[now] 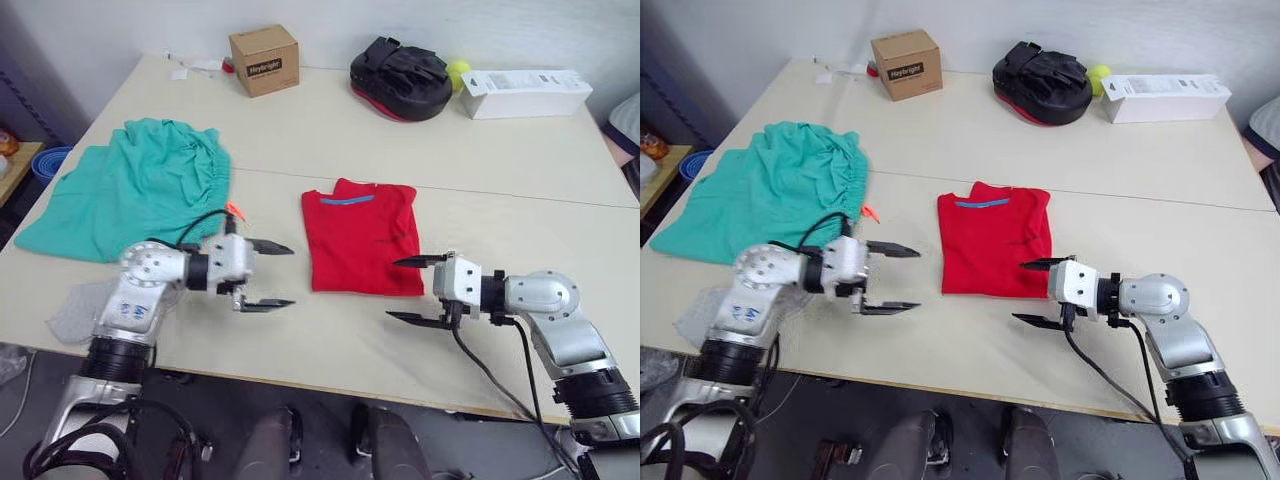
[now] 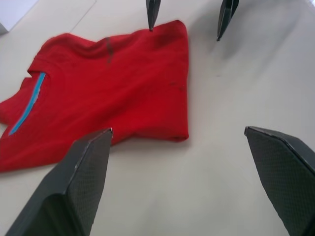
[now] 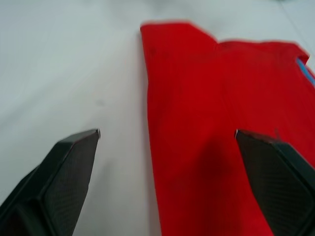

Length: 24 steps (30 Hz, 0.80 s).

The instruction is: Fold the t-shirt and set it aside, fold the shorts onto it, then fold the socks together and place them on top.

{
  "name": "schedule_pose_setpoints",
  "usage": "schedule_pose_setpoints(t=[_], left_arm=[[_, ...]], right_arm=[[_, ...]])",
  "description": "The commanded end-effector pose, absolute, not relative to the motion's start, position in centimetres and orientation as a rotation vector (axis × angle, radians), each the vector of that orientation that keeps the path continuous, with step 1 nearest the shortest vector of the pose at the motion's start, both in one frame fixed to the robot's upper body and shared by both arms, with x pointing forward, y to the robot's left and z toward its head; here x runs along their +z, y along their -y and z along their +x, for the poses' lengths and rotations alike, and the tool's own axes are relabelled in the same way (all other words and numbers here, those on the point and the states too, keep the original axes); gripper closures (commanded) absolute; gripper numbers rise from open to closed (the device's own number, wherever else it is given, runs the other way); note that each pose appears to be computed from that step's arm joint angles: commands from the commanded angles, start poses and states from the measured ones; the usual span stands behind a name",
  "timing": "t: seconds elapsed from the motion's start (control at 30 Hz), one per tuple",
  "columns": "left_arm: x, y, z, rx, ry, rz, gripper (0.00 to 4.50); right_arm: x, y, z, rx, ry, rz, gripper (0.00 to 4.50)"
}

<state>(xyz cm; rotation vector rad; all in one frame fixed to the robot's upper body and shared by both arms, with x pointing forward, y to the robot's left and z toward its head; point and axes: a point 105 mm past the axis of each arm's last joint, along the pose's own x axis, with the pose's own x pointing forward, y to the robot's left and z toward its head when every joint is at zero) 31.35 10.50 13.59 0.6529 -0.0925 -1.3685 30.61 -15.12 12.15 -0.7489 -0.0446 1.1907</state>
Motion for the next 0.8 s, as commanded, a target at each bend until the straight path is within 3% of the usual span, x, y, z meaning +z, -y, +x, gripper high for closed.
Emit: schedule_pose_setpoints(t=[0.03, 0.13, 0.23, 0.33, 0.43, 0.6, 0.67, 0.8], left_arm=[[13.3, -8.3, 32.3, -1.334, 0.129, 0.763, 0.0], [12.5, -6.6, 33.5, -1.301, 0.119, 0.781, 0.0], [11.7, -6.3, 34.6, -1.262, 0.078, 0.837, 0.4], [11.2, -6.3, 35.4, -1.22, 0.043, 0.843, 1.26], [10.4, -6.2, 34.8, -1.264, -0.005, 0.828, 2.19], [9.8, -7.0, 31.7, -1.414, -0.068, 0.789, 3.78], [10.0, -7.4, 30.5, -1.454, -0.075, 0.765, 4.42], [10.8, -8.4, 27.8, -1.544, -0.058, 0.774, 4.48]], right_arm=[[12.6, 15.3, 31.2, 1.177, 0.107, -0.836, 0.04], [12.2, 15.5, 31.6, 1.171, 0.094, -0.843, 0.04], [11.9, 15.7, 31.7, 1.174, 0.089, -0.859, 0.61], [11.4, 15.9, 31.7, 1.174, 0.085, -0.866, 1.66], [11.0, 16.0, 31.6, 1.178, 0.08, -0.864, 2.72], [9.8, 16.1, 30.2, 1.232, 0.043, -0.846, 4.46], [9.6, 16.2, 29.4, 1.261, 0.034, -0.831, 4.5], [9.6, 15.9, 26.9, 1.335, 0.012, -0.798, 4.5]])
